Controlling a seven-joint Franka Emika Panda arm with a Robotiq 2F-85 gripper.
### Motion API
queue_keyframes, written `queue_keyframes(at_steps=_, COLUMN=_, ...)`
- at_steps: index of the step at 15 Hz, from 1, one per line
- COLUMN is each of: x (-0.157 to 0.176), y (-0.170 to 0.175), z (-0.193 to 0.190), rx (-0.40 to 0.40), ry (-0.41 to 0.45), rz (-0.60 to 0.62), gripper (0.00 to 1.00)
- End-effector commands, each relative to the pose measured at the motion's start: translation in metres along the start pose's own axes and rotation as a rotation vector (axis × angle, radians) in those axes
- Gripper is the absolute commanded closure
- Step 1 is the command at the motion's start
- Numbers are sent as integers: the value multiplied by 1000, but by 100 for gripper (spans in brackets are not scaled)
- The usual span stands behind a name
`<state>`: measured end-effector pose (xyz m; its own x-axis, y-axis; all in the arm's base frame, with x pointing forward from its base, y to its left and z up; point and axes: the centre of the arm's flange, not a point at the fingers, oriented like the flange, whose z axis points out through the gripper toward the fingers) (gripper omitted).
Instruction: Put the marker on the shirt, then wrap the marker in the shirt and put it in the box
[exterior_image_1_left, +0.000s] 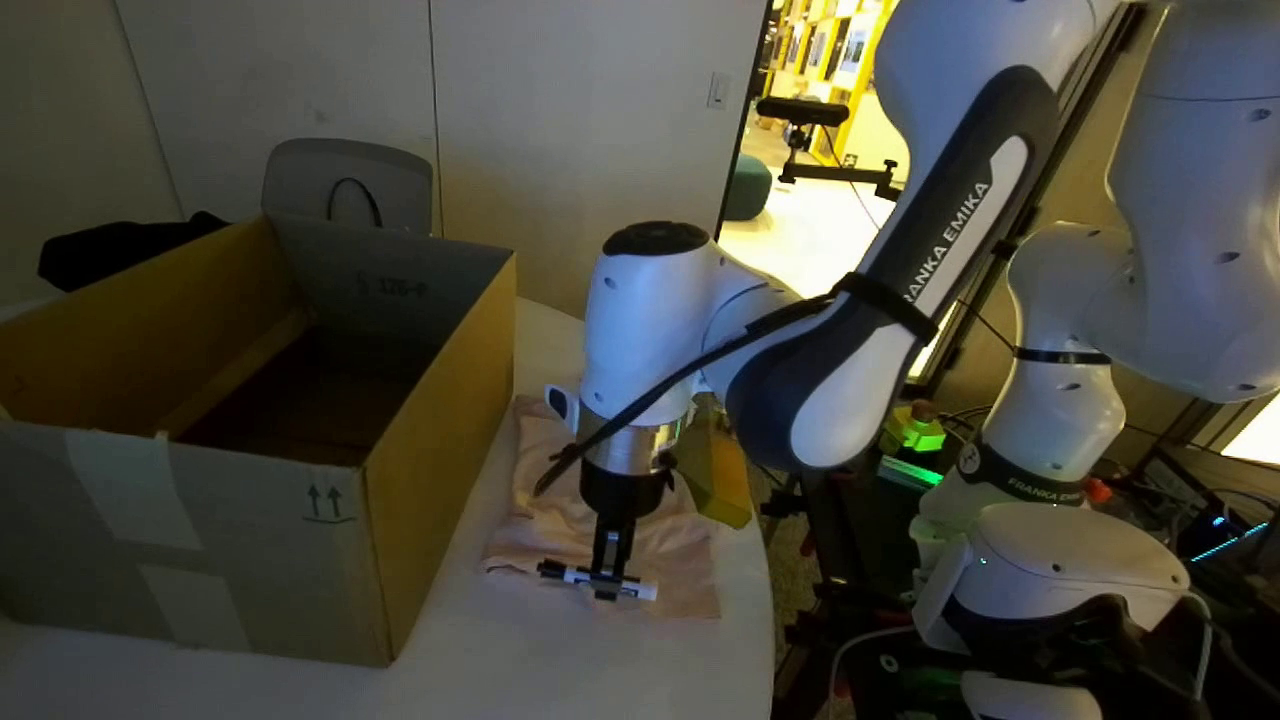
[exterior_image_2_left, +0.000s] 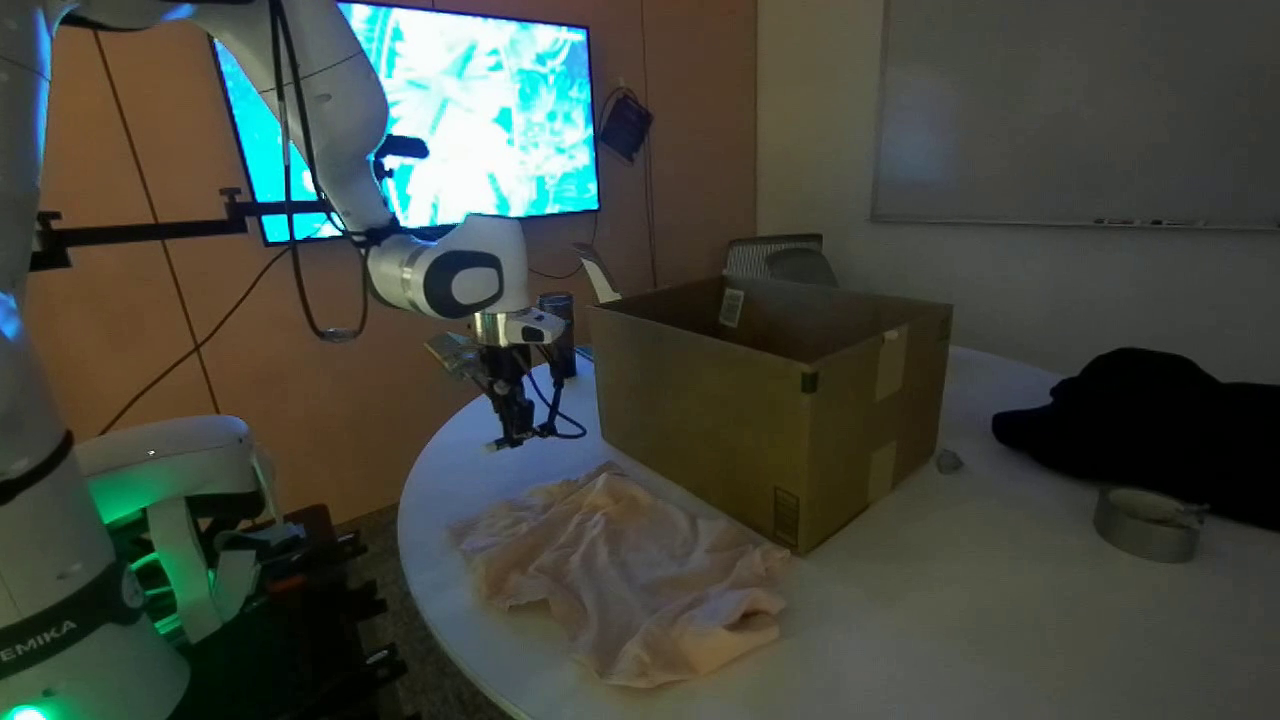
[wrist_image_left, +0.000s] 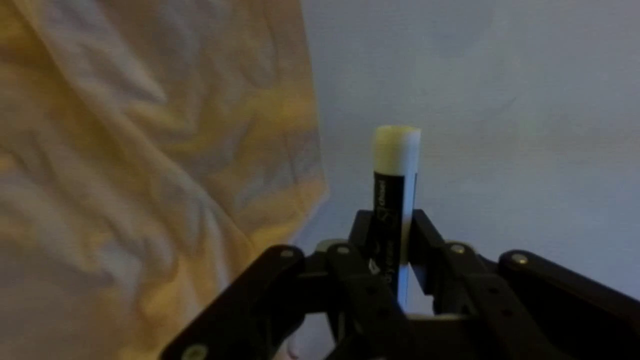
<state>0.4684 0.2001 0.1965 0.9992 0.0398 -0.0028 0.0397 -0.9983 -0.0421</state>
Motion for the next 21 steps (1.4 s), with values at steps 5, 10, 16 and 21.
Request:
queue_keyframes(at_steps=5, x=29, y=87, z=-4, rx=-111, ry=29, rz=142, gripper=94)
queue_keyframes(at_steps=10, x=36, y=132, z=11, rx=-191, ry=11, rz=214, gripper=94)
queue_keyframes(at_steps=16, x=57, y=186, z=48, rx=-256, ry=-53, rz=273, gripper=94)
queue_keyframes(at_steps=21, x=68, y=210, z=77, rx=-305, ry=-86, rz=315, gripper=94)
